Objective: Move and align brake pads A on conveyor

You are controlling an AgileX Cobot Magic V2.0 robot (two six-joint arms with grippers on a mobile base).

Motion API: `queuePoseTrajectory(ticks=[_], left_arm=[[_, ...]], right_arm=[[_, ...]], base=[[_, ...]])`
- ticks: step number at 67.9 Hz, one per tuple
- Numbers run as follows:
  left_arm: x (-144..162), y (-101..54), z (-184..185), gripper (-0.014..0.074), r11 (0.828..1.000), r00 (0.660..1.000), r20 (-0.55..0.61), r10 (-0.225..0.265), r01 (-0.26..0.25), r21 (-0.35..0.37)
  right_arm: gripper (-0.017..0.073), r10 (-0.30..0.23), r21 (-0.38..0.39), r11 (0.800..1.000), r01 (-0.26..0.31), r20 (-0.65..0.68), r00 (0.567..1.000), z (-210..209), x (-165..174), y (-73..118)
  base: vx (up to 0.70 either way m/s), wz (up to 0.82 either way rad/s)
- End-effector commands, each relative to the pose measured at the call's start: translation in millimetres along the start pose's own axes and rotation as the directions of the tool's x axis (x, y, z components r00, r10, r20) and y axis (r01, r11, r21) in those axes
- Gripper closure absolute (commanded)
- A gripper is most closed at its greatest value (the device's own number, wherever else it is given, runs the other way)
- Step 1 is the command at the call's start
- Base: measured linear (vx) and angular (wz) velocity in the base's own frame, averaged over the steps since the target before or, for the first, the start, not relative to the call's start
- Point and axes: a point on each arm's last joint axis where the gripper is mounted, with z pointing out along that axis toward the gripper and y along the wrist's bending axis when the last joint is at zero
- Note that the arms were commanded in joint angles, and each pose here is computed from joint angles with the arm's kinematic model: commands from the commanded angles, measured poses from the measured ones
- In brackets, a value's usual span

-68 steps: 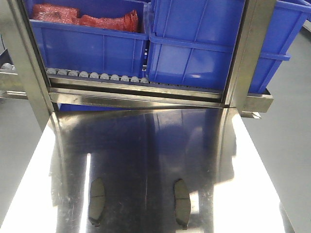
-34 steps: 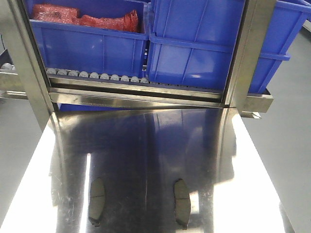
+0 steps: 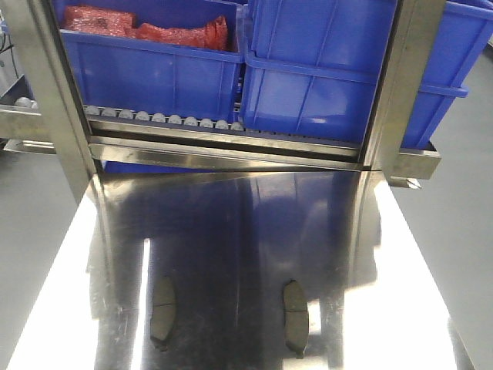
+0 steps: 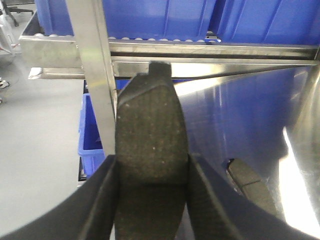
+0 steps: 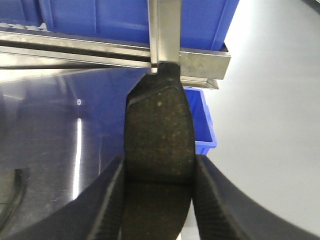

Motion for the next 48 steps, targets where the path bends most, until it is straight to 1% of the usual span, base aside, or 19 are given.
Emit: queuePoseTrajectory(ticks=[1,23,48], left_arm=[[-16.4,-0.6,-4.3,0.0599,1.0,0.993,0.114,0.006,-0.007,0.009],[-16.4,-0.6,-4.3,0.0599,1.0,0.993,0.114,0.006,-0.007,0.009],[-16.4,-0.6,-4.3,0.0599,1.0,0.993,0.114,0.006,-0.007,0.009]], right_arm=[[0.0564,-0.014,0.01,1.0,0.013,0.131,0.991,-4.2,-19.3,-0.8],[0.0564,-0.014,0.01,1.0,0.013,0.131,0.991,-4.2,-19.3,-0.8],[0.0564,-0.014,0.01,1.0,0.013,0.123,0.992,-4.1,-18.6,-0.8]], base=[[-0.04,0.1],[-0.08,0.22],[-0.16,0.51]])
